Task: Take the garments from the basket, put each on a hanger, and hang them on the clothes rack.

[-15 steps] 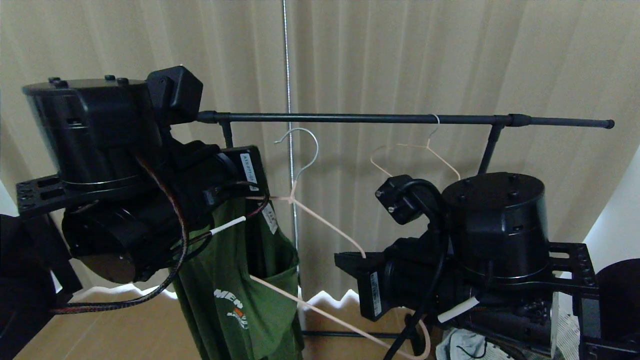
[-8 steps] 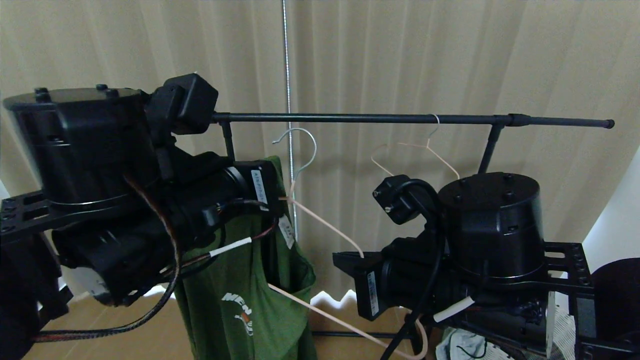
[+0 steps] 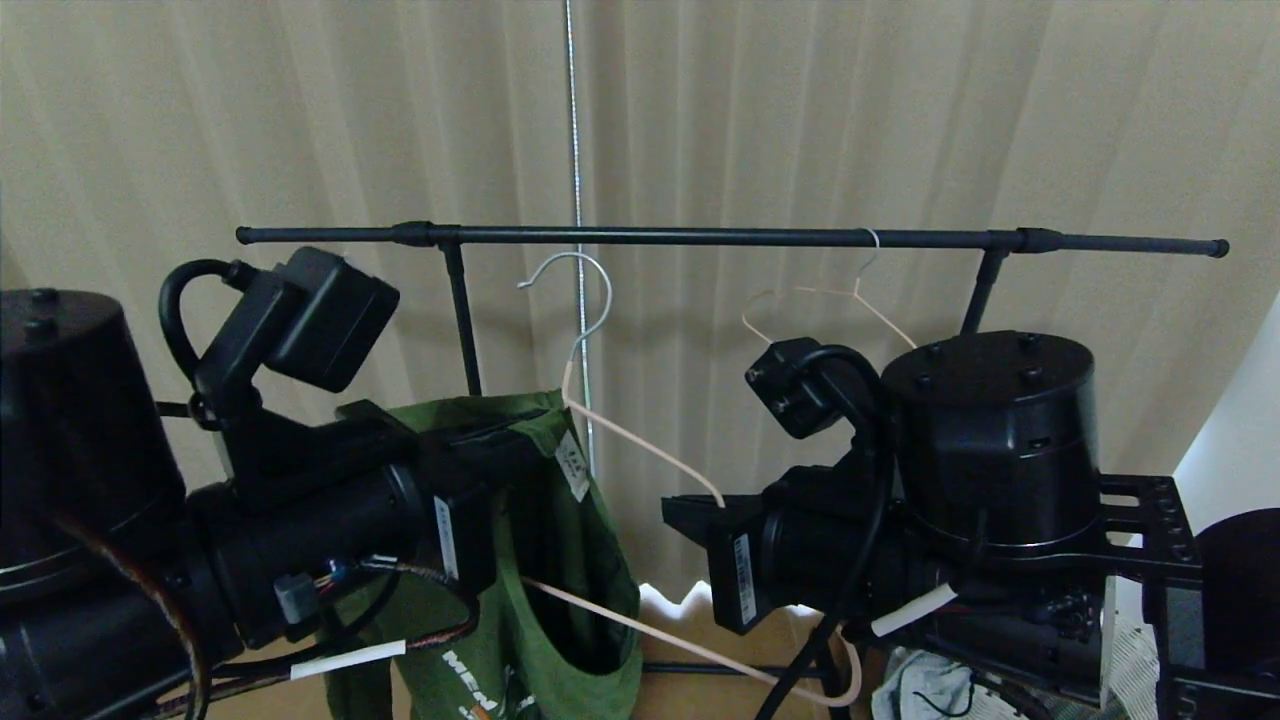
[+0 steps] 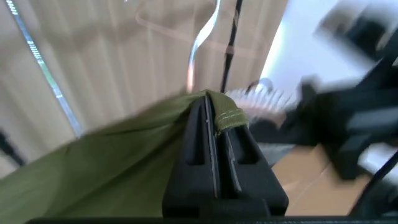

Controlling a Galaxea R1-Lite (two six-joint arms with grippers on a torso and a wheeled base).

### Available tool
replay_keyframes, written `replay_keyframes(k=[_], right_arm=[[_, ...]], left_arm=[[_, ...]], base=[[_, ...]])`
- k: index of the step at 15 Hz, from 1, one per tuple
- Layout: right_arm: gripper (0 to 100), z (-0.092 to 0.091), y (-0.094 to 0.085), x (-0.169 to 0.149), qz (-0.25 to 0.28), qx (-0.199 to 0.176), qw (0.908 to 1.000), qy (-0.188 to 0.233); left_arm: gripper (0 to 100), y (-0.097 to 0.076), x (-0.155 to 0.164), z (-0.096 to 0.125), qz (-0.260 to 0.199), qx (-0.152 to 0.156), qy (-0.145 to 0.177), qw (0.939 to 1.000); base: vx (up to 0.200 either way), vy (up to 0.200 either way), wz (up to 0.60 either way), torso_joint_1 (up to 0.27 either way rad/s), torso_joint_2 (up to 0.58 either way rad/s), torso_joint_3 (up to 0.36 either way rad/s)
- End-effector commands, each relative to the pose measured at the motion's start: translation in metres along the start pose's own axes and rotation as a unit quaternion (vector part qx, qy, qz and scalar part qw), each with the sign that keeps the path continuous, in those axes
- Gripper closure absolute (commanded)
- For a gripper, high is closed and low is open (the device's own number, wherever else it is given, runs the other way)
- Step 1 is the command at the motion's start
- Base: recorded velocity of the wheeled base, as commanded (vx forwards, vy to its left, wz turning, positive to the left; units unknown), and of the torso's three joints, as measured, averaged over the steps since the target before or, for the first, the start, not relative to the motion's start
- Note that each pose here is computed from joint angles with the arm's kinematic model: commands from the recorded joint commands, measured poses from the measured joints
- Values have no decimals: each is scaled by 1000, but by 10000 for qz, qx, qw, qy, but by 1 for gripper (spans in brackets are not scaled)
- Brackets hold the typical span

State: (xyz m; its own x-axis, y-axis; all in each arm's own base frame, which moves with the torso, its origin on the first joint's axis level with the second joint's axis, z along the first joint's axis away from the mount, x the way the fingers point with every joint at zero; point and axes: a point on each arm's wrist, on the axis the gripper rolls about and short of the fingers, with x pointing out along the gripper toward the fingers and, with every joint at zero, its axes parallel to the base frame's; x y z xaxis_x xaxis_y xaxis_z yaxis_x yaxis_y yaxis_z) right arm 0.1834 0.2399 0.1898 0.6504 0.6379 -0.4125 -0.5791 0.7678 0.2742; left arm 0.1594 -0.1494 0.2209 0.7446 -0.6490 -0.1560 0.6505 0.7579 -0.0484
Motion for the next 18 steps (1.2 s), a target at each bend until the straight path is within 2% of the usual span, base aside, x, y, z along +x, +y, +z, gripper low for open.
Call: replay_keyframes(k=[1,3,4,6,9,12,14,16,18], right_arm=[[100,5,1,-8,48,16,9999,-136],[100,9,0,-15,60,27,9997,-228],[100,9,-2,-16,43,40,9997,-241],[100,12,-4,-19,14,45,9995,-306],[100,18,-13,-23,-120,-9,9990,-425],[100,23,-23,-33,-243,48,9982,-549],[100,20,-33,-40,-381,-18,9978,-551],[100,20,-44,-45,-554,-90,9967,-583],[100,22,-50,-49,-653,-127,9958,-634]], left_arm=[[100,1,-6,-5,8,40,52,10000],[100,1,-8,-6,8,40,52,10000],[0,1,-10,-6,7,47,29,10000],[0,1,-14,-3,3,75,-40,10000],[0,1,-22,-3,-20,348,-116,9993],[0,5,-31,-15,65,669,15,9977],[0,10,-39,-20,171,713,41,9973],[0,10,-49,-18,182,723,-119,9971],[0,11,-57,-15,212,909,-237,9953]], base=[[0,0,0,0,0,0],[0,0,0,0,0,0],[0,0,0,0,0,0],[0,0,0,0,0,0],[0,0,0,0,0,0],[0,0,0,0,0,0],[0,0,0,0,0,0],[0,0,0,0,0,0],[0,0,0,0,0,0]])
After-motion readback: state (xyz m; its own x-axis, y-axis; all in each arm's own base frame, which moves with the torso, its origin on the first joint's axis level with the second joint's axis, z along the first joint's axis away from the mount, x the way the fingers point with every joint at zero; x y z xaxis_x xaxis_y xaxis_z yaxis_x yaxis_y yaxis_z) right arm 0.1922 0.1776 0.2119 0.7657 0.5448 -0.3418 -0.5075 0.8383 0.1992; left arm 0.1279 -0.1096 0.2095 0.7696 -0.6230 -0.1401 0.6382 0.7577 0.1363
